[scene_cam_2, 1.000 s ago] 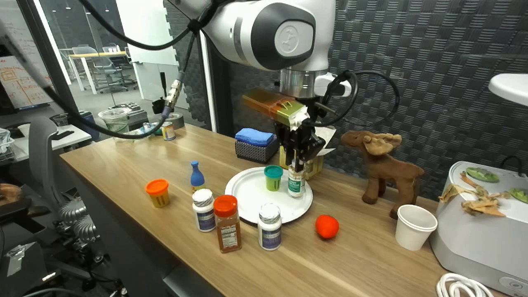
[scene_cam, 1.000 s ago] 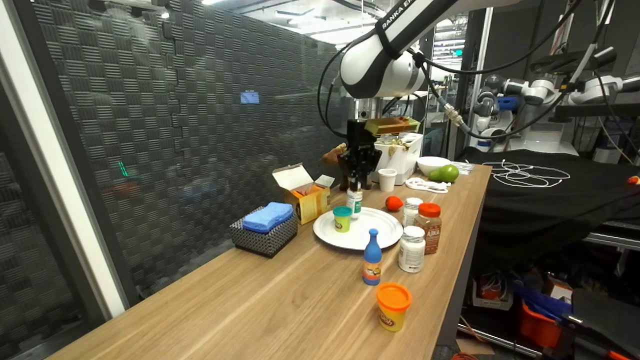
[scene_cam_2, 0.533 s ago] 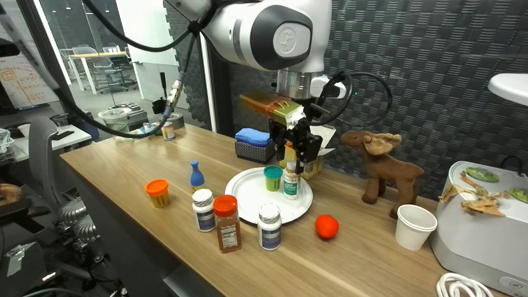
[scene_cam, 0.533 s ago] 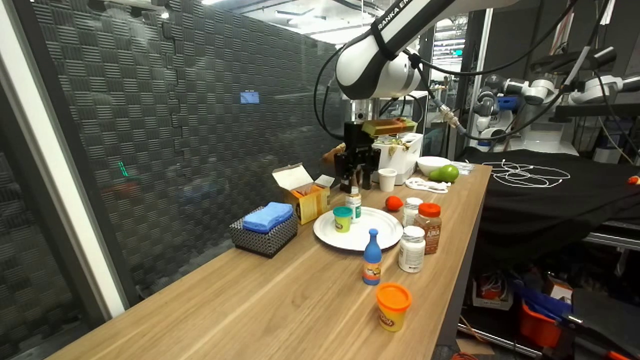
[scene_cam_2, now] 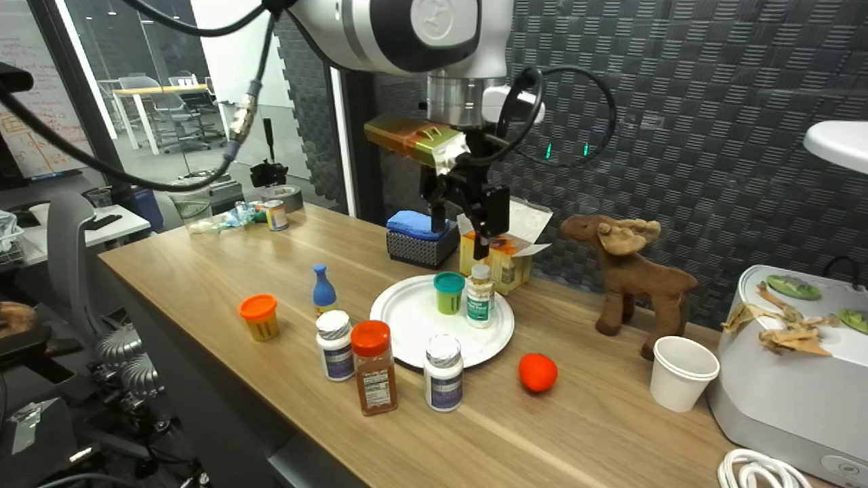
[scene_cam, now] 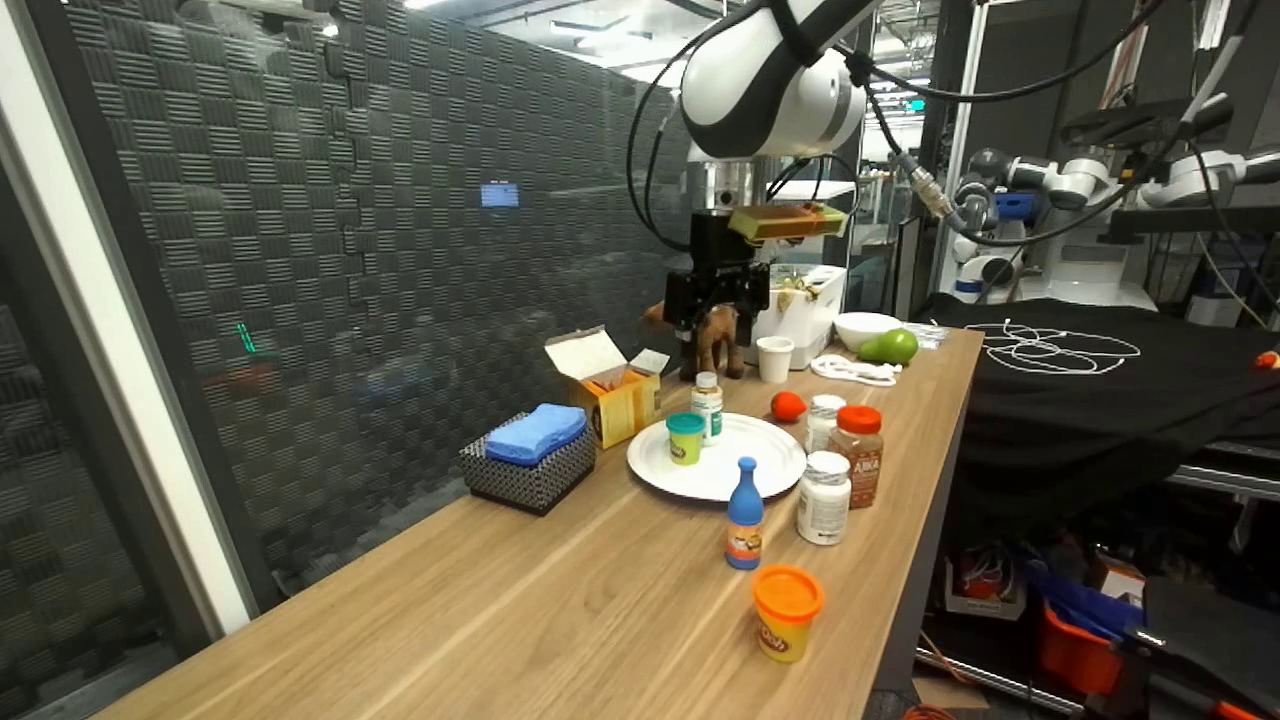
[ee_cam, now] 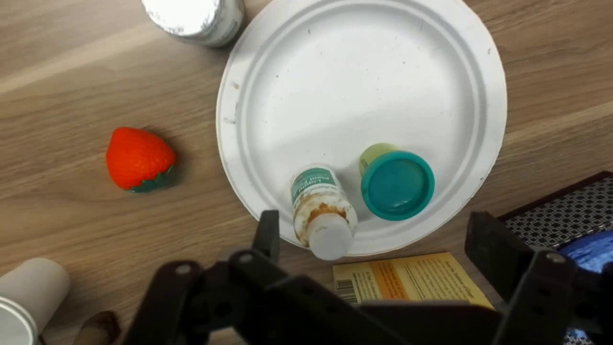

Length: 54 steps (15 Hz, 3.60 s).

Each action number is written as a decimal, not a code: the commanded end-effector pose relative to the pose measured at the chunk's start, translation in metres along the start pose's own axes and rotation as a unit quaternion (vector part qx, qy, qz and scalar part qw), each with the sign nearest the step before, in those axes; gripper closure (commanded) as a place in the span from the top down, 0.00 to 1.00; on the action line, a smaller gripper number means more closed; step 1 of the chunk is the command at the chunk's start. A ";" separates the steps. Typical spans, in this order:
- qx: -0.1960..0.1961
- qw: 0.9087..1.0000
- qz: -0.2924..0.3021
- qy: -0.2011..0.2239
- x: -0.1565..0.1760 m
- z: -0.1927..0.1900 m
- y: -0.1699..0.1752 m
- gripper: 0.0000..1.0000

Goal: Pick up all the objects surrounding the white plate and arrange them on the plate

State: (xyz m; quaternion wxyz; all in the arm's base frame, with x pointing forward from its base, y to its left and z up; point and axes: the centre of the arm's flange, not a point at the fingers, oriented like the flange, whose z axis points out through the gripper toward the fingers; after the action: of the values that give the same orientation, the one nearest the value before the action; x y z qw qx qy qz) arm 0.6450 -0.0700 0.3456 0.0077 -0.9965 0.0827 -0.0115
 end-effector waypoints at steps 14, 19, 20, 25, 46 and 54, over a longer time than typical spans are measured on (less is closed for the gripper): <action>0.003 0.992 0.127 0.016 -0.107 0.000 0.078 1.00; 0.011 0.989 0.150 -0.004 -0.100 0.017 0.091 1.00; 0.011 0.989 0.150 -0.008 -0.098 0.020 0.090 1.00; 0.006 0.988 0.152 -0.028 -0.083 0.044 0.088 1.00; -0.019 0.980 0.199 0.006 -0.089 0.001 0.073 0.19; -0.020 0.988 0.156 0.006 -0.041 -0.012 0.044 0.19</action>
State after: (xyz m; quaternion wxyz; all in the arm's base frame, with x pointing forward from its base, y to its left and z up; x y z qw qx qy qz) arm 0.5706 -0.1108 0.3566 -0.0051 -0.9684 0.2482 -0.0233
